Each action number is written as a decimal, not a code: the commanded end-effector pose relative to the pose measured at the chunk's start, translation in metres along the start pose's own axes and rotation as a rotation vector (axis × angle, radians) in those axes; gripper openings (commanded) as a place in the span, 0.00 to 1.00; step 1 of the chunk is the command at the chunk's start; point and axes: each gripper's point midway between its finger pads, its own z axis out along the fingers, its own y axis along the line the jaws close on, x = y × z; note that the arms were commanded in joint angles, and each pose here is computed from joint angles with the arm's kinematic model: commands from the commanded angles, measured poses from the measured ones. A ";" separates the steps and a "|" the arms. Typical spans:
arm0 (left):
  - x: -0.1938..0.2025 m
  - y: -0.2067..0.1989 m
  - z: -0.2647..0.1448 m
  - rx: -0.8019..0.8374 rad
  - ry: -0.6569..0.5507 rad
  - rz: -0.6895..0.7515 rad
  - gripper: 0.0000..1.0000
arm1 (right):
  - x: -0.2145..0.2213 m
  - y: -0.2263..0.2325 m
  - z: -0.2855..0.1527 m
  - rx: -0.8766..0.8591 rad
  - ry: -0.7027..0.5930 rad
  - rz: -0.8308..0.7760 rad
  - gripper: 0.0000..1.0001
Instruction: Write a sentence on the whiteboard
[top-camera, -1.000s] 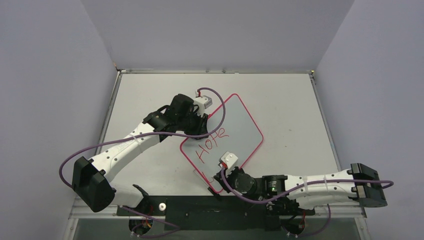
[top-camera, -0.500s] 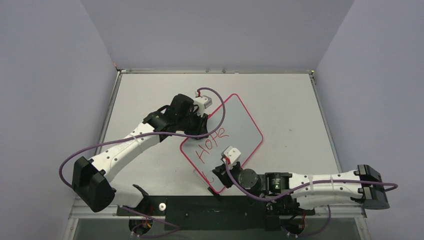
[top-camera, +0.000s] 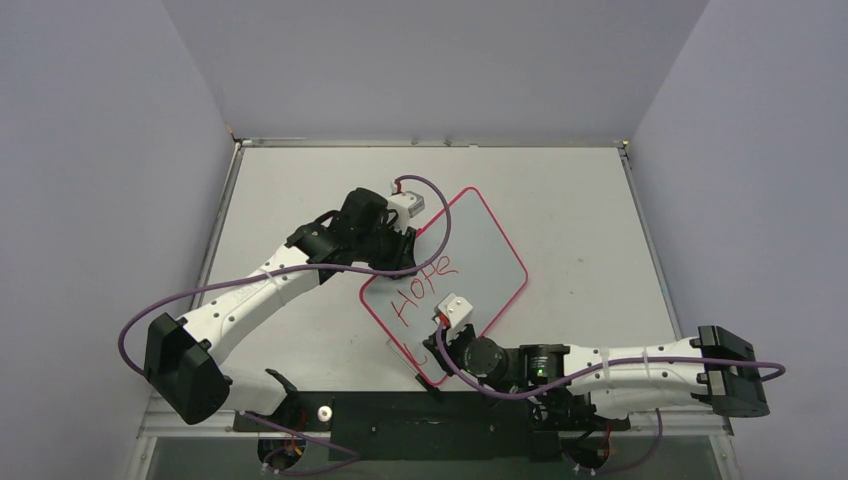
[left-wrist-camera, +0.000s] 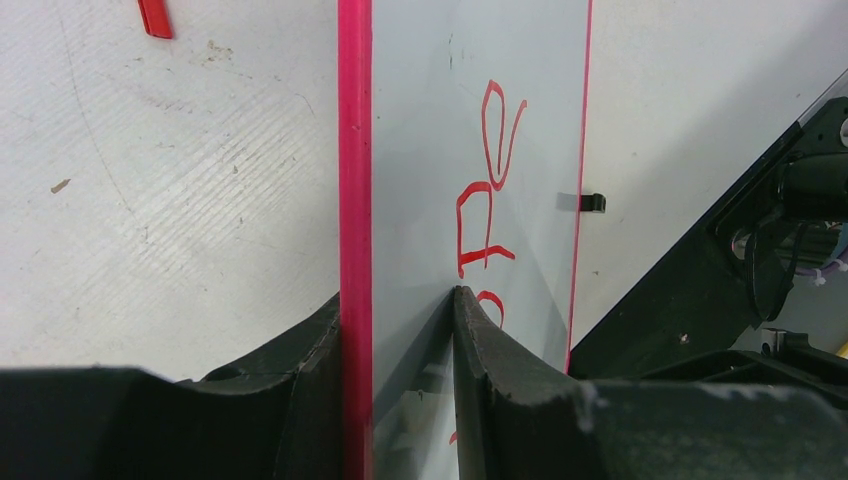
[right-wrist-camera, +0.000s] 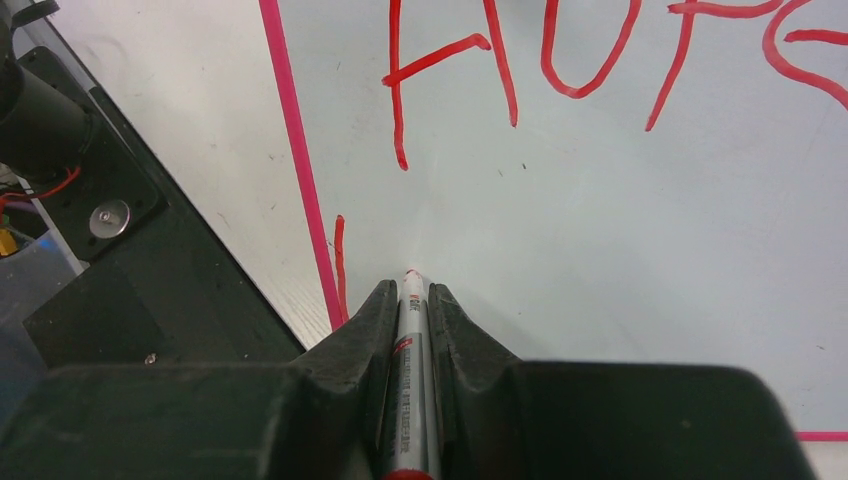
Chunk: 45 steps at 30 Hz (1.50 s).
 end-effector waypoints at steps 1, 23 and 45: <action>0.034 0.053 0.006 -0.240 0.134 0.150 0.00 | 0.014 -0.002 0.004 0.008 0.023 0.027 0.00; 0.034 0.053 0.006 -0.242 0.136 0.152 0.00 | 0.034 -0.008 -0.011 0.018 0.078 0.042 0.00; 0.036 0.053 0.007 -0.241 0.142 0.151 0.00 | -0.050 0.019 -0.003 -0.038 -0.076 0.023 0.00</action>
